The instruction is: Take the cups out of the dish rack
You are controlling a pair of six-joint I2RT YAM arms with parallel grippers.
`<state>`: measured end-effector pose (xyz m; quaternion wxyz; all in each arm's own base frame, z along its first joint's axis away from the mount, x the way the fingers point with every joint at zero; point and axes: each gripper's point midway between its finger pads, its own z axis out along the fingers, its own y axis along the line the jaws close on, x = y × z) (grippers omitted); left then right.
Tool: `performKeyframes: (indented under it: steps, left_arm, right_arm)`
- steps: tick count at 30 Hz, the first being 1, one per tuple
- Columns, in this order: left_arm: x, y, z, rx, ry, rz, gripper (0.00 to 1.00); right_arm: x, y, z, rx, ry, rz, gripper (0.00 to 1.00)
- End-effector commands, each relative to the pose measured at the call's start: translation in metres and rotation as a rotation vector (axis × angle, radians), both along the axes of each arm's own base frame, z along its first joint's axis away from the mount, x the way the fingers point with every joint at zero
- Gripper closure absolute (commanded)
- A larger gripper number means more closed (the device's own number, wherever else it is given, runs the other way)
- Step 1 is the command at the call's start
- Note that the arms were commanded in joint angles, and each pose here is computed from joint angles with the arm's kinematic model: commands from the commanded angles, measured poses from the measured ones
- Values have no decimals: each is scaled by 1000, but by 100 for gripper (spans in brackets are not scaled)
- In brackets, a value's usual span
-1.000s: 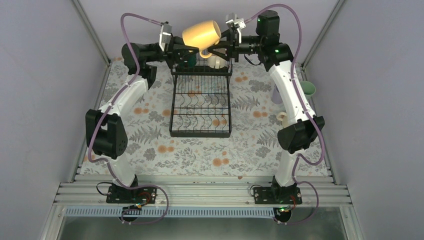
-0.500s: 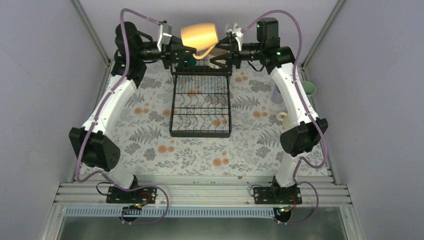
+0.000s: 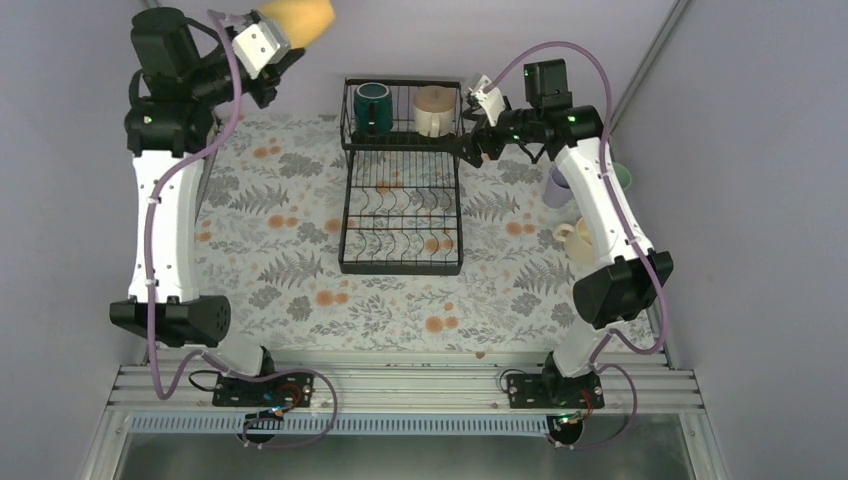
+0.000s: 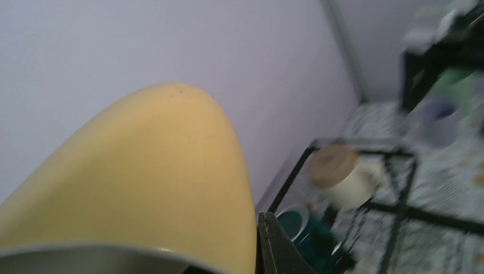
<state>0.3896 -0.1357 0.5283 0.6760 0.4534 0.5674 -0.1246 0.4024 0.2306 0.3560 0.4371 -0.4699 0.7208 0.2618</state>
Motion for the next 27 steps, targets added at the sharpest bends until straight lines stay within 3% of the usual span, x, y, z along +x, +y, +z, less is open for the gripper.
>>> performKeyframes:
  steps: [1,7,12,18,27]
  left_arm:
    - [36,68,-40,337,2,278,98]
    - [60,143,-87,601,152,439,98]
    - [61,187,-144,825,286,462,98]
    - [63,213,-212,1025,447,428,98]
    - [85,236,-324,1196,758,385,98]
  right_arm:
    - [5,-14,5,-80,-46,-71,3]
    - [10,-15,13,-83,-66,-92,2]
    - [18,-12,18,-81,-52,-94,1]
    - [32,-8,22,-64,-59,-104,1]
    - [45,6,18,-20,-32,-93,0]
